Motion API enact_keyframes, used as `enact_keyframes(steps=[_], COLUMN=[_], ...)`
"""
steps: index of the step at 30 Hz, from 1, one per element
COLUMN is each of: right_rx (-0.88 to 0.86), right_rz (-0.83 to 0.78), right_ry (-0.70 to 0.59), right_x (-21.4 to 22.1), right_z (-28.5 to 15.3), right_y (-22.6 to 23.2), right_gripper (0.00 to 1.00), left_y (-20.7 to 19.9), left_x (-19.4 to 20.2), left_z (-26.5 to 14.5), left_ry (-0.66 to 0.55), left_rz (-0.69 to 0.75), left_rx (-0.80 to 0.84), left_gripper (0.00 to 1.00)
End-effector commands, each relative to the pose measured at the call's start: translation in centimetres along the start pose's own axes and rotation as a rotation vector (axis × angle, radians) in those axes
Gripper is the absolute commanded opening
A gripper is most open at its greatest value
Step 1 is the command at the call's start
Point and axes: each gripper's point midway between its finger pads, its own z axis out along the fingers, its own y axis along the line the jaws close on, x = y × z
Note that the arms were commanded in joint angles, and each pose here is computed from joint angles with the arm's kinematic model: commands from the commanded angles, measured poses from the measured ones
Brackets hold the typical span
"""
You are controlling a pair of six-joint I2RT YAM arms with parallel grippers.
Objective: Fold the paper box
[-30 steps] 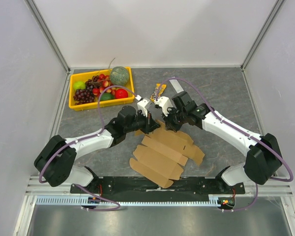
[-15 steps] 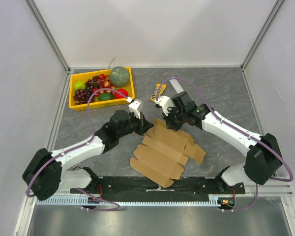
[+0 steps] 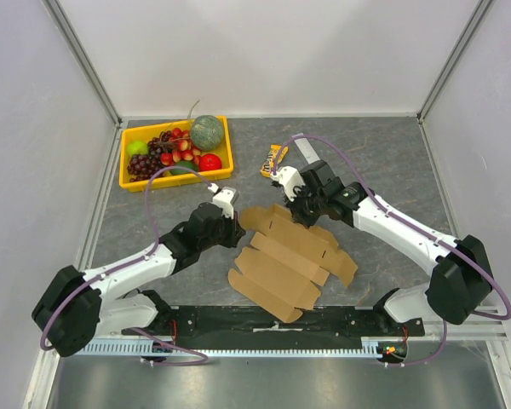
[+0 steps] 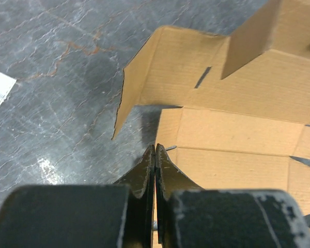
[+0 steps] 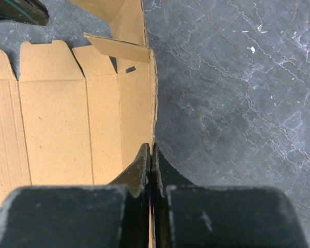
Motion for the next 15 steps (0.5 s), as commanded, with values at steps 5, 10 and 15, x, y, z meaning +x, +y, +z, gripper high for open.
enact_keyframes(steps=[5,10,15], right_rx=[-0.005,-0.024,-0.039], right_rz=[-0.014,-0.015,-0.014], right_ry=[-0.052,-0.067,-0.077], right_x=[-1.0,-1.2,-1.3], right_z=[-0.7,-0.9,-1.0], right_y=[0.3,0.7,1.0], right_gripper=[0.00,0.00,0.00], left_y=[2.0,1.9,1.8], left_x=[1.4,1.8,2.1], left_z=[1.8,2.9,3.9], left_ry=[0.048,0.075,0.086], left_rz=[-0.039,-0.033,-0.036], left_rx=[-0.107,-0.101,-0.095], left_gripper=[0.02,0.02,0.02])
